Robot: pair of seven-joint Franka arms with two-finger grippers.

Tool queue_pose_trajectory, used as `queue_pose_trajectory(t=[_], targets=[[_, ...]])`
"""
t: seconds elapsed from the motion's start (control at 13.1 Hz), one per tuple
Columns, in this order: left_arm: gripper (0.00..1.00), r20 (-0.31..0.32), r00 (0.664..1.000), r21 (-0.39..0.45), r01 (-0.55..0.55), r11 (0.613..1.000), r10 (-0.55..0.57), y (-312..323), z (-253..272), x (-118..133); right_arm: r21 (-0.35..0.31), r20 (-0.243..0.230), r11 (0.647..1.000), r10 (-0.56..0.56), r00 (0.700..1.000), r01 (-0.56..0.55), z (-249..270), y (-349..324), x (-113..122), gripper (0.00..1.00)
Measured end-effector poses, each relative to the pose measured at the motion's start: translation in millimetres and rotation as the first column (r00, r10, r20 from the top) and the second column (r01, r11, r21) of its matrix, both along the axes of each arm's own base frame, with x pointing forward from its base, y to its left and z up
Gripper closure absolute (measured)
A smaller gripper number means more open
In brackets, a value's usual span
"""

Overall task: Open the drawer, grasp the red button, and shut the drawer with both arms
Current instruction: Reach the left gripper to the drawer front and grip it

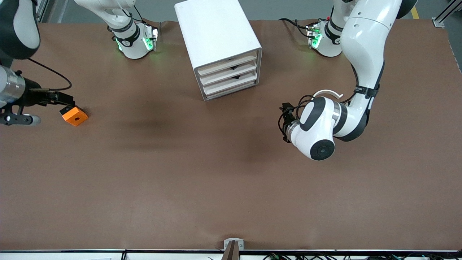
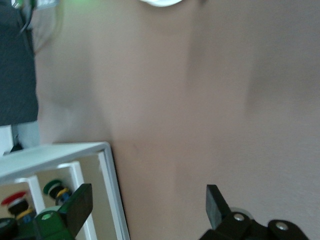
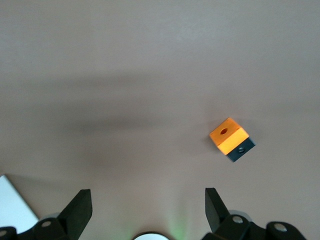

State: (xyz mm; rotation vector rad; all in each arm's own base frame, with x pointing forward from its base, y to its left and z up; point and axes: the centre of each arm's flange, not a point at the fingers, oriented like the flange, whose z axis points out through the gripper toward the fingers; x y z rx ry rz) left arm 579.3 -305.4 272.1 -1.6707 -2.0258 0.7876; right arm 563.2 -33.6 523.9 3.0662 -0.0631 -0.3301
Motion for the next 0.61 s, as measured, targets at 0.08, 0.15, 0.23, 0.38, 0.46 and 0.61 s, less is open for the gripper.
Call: queue_pose_trajectory(t=[0.08, 0.15, 0.23, 0.38, 0.46, 0.61], targets=[[0.0, -0.044, 0.998, -0.001, -0.032, 0.999, 0.032, -4, -3, -4, -0.011, 0.003, 1.0, 0.003, 1.0, -0.003, 0, -1, 2, 0.0], [0.0, -0.093, 0.994, 0.0, -0.064, 0.998, 0.063, -8, -6, -10, -0.012, 0.009, 1.0, 0.005, 1.0, -0.005, 3, 0, 3, 0.0], [0.0, -0.132, 0.986, 0.006, -0.101, 0.995, 0.101, -14, -7, -13, -0.013, 0.013, 1.0, 0.006, 1.0, -0.006, 6, 0, 4, 0.0], [0.04, -0.2, 0.962, 0.021, -0.184, 0.983, 0.185, -28, -8, -20, -0.011, 0.013, 1.0, 0.004, 1.0, -0.004, 6, 0, 4, 0.0], [0.1, -0.234, 0.948, 0.026, -0.216, 0.976, 0.216, -36, -9, -24, -0.003, 0.012, 1.0, 0.0, 1.0, 0.0, 6, -1, 3, 0.0], [0.17, -0.29, 0.928, 0.042, -0.233, 0.971, 0.235, -57, -14, -37, 0.014, 0.011, 1.0, -0.012, 1.0, 0.011, 5, -3, 3, 0.0]])
